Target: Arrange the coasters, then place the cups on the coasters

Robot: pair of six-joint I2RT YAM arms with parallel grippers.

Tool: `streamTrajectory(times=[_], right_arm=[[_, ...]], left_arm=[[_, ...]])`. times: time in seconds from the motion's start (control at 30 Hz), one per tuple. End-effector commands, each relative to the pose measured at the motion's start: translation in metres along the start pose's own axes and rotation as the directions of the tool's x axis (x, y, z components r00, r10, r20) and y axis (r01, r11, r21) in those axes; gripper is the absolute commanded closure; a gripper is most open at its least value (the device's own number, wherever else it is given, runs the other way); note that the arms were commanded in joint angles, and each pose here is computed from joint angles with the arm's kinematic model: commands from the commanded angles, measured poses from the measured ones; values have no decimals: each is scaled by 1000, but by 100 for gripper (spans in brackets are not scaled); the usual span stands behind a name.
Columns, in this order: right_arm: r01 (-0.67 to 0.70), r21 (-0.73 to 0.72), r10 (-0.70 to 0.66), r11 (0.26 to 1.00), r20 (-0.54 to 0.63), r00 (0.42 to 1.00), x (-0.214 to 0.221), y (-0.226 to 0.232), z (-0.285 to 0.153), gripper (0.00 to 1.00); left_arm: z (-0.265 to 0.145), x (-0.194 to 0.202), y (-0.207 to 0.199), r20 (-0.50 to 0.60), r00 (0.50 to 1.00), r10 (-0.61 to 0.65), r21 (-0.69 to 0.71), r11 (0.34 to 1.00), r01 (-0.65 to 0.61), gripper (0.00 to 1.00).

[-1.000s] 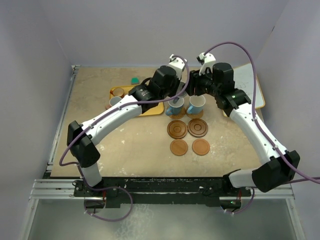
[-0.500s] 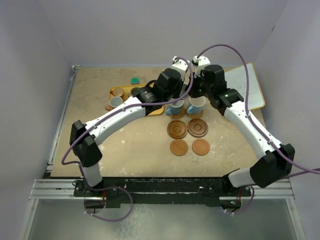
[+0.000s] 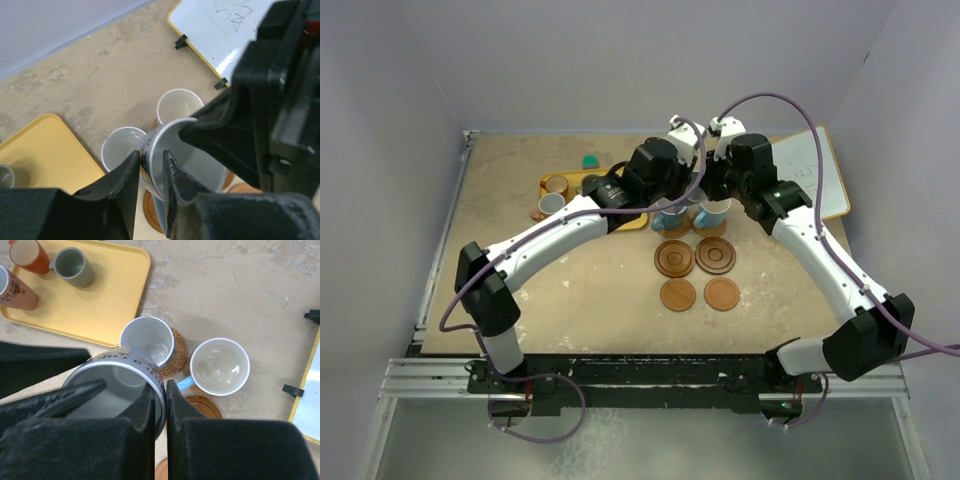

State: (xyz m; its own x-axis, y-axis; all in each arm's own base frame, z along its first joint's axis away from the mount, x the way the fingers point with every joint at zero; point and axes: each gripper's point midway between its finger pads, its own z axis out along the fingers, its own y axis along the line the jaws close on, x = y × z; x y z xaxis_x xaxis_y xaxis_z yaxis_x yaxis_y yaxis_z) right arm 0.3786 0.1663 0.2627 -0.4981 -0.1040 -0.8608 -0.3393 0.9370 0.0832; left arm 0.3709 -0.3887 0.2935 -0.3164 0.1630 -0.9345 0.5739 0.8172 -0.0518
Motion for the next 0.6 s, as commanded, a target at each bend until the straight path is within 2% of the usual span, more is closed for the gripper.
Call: streamTrajectory(times=[0.0, 0.27, 0.47, 0.57], right_arm=[[34, 60, -42, 998, 127, 991, -33, -15, -18, 100], [130, 95, -138, 987, 93, 986, -18, -28, -30, 100], [215, 91, -219, 972, 27, 975, 10, -40, -41, 100], [250, 83, -249, 965, -24, 968, 30, -48, -43, 100]], left_arm=[[-36, -41, -23, 120, 992, 26, 144, 989, -43, 75], [-58, -32, -15, 114, 981, 156, 149, 974, -172, 58], [-76, -7, -1, 77, 942, 327, 157, 929, -335, 43], [-82, 5, 9, 55, 927, 370, 185, 909, -374, 38]])
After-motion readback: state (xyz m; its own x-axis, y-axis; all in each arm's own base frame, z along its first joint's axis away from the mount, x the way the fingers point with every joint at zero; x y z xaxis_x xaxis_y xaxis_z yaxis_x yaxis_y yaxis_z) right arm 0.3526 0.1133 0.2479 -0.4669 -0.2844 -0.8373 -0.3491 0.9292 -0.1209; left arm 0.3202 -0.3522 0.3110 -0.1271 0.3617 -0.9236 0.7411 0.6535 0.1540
